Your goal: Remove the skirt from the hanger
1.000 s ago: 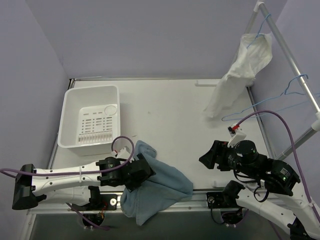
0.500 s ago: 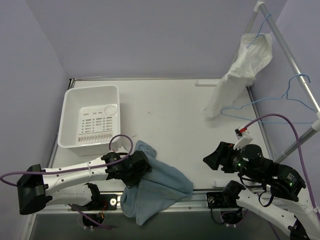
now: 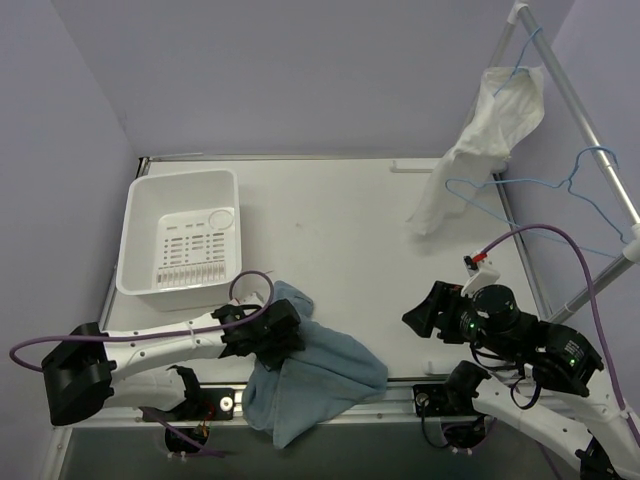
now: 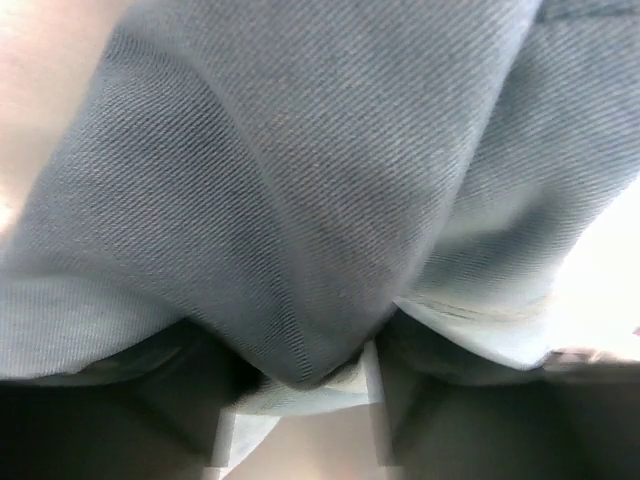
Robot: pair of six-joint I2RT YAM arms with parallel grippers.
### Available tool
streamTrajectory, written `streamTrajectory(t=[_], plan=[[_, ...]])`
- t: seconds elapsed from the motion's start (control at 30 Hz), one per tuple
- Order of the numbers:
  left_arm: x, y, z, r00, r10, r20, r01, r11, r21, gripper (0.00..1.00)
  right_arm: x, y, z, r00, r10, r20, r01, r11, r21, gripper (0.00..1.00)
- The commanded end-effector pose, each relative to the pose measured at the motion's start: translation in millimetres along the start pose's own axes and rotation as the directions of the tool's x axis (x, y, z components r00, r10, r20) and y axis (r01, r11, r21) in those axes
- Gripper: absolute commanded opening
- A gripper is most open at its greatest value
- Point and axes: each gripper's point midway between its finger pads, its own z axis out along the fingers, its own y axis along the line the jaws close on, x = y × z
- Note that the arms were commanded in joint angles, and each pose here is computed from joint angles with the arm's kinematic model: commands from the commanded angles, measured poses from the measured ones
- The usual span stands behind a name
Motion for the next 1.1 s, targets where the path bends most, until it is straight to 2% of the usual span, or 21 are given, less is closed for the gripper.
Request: streamTrajectory(t=[0.0, 0.03, 0.07, 0.1, 0.27, 0.3, 0.37, 0.4, 0.47, 0.6, 0.7, 0.77, 0.8, 0.87, 0.9, 0.97, 1.0, 1.07], plan=[[2, -17, -12, 0.999, -0.014, -0.037, 0.018, 0.993, 0.12, 0.52, -3, 1, 7, 1.0, -0.001, 0.004, 0.001, 1.0, 0.016, 0.67], [1, -18, -13, 0.999, -0.021, -0.041, 0.026, 0.99, 0.135, 0.38, -4, 2, 8, 1.0, 0.001, 0.006, -0.001, 1.0, 0.016, 0.67], [1, -21, -15, 0.998, -0.026, -0.049, 0.034, 0.986, 0.164, 0.11, -4, 2, 8, 1.0, -0.001, 0.004, 0.001, 1.0, 0.018, 0.67], [-2, -19, -18, 0.998, -0.034, -0.052, 0.043, 0.982, 0.183, 0.03, -4, 3, 8, 1.0, -0.001, 0.003, 0.001, 1.0, 0.015, 0.67], [-12, -26, -37, 0.999, -0.034, -0.03, 0.041, 0.964, 0.264, 0.02, -5, 4, 5, 1.0, -0.003, 0.006, 0.003, 1.0, 0.012, 0.67], [-14, -28, -41, 1.0, 0.001, -0.013, 0.002, 0.962, 0.272, 0.02, -5, 3, 4, 1.0, -0.004, 0.006, 0.004, 1.0, 0.016, 0.67], [-22, -51, -58, 1.0, 0.026, 0.015, -0.03, 0.945, 0.325, 0.02, -6, 2, 3, 1.0, -0.005, 0.009, 0.005, 1.0, 0.018, 0.67], [-25, -57, -61, 0.995, 0.085, 0.042, -0.095, 0.94, 0.327, 0.02, -5, 1, 3, 1.0, -0.009, 0.006, 0.009, 1.0, 0.024, 0.67], [-34, -90, -82, 0.988, 0.127, 0.083, -0.149, 0.915, 0.374, 0.02, -6, 1, 2, 1.0, -0.016, 0.005, 0.015, 1.0, 0.024, 0.67], [-66, -139, -117, 0.928, 0.289, 0.235, -0.361, 0.856, 0.371, 0.02, -9, 4, -1, 1.0, -0.027, 0.007, 0.027, 0.999, 0.019, 0.67], [-106, -170, -149, 0.883, 0.331, 0.333, -0.442, 0.825, 0.352, 0.02, -13, 4, -5, 0.999, -0.035, 0.017, 0.034, 0.999, 0.025, 0.67], [-128, -182, -161, 0.866, 0.338, 0.37, -0.465, 0.816, 0.343, 0.02, -14, 4, -7, 0.999, -0.036, 0.021, 0.036, 0.999, 0.029, 0.67], [-136, -198, -185, 0.847, 0.351, 0.399, -0.502, 0.776, 0.383, 0.02, -16, 3, -9, 0.999, -0.037, 0.027, 0.036, 0.999, 0.036, 0.67], [-166, -207, -199, 0.842, 0.326, 0.43, -0.497, 0.778, 0.385, 0.02, -16, 2, -12, 0.999, -0.035, 0.03, 0.034, 0.999, 0.035, 0.67], [-173, -222, -225, 0.824, 0.323, 0.465, -0.529, 0.731, 0.43, 0.02, -16, 1, -12, 0.999, -0.03, 0.033, 0.029, 0.999, 0.037, 0.67], [-194, -237, -246, 0.832, 0.276, 0.481, -0.521, 0.688, 0.505, 0.02, -15, 1, -13, 0.999, -0.024, 0.039, 0.023, 0.999, 0.028, 0.67], [-194, -247, -265, 0.842, 0.263, 0.471, -0.518, 0.638, 0.57, 0.02, -14, -1, -12, 0.999, -0.023, 0.036, 0.022, 0.999, 0.031, 0.67], [-220, -254, -280, 0.842, 0.213, 0.496, -0.508, 0.622, 0.596, 0.02, -13, -1, -10, 0.999, -0.025, 0.035, 0.024, 0.999, 0.033, 0.67]])
